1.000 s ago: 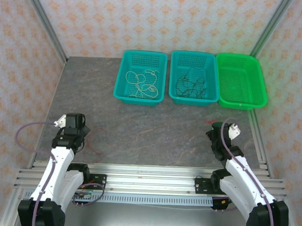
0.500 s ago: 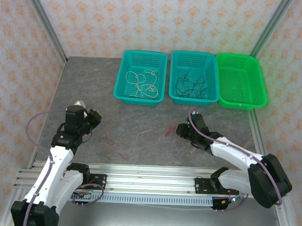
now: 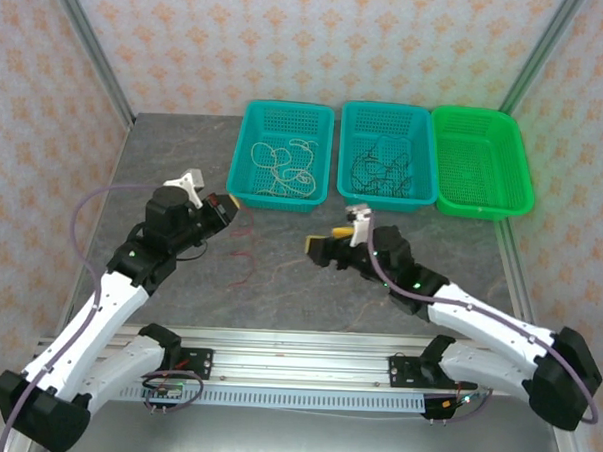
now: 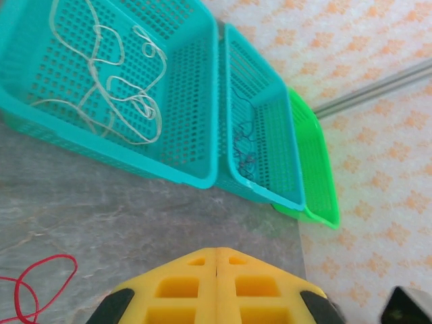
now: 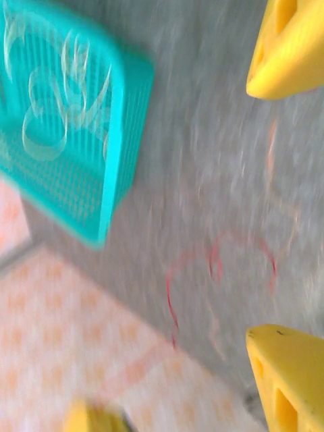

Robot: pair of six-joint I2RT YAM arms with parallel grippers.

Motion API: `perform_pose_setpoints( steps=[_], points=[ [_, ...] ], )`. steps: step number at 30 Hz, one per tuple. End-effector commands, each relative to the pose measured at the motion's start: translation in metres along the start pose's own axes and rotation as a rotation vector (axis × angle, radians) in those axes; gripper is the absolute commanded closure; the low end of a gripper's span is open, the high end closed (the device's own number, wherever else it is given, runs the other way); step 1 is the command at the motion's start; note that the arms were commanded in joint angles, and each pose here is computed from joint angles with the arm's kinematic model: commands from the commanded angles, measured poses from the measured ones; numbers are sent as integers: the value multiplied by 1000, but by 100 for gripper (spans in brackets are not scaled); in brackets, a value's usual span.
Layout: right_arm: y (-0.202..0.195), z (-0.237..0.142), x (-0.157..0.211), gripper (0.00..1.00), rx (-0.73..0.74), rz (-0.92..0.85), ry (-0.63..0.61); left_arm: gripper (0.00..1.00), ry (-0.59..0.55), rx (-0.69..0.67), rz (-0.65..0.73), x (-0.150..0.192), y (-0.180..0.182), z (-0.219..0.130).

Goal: Untangle the cables

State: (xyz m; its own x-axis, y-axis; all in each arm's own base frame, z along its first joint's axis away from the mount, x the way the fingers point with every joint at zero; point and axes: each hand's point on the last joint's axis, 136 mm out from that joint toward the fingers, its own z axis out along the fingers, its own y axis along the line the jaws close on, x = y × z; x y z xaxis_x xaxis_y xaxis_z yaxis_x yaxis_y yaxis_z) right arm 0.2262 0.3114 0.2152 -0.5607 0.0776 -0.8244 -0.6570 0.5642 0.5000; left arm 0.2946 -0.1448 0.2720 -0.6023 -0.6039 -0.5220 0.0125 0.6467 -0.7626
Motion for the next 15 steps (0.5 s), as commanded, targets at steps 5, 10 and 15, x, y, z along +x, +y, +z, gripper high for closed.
perform_pose_setpoints(
  steps=[5, 10, 15],
  points=[
    [25, 72, 12, 8, -144, -190, -53, 100, -64, 91, 24, -17, -51, -2],
    [-18, 116, 15, 11, 39, -227, -124, 100, -58, 83, 34, -13, -53, -3],
    [-23, 132, 15, 71, 52, -185, -125, 100, -70, 51, 57, -13, -45, -10]
  ],
)
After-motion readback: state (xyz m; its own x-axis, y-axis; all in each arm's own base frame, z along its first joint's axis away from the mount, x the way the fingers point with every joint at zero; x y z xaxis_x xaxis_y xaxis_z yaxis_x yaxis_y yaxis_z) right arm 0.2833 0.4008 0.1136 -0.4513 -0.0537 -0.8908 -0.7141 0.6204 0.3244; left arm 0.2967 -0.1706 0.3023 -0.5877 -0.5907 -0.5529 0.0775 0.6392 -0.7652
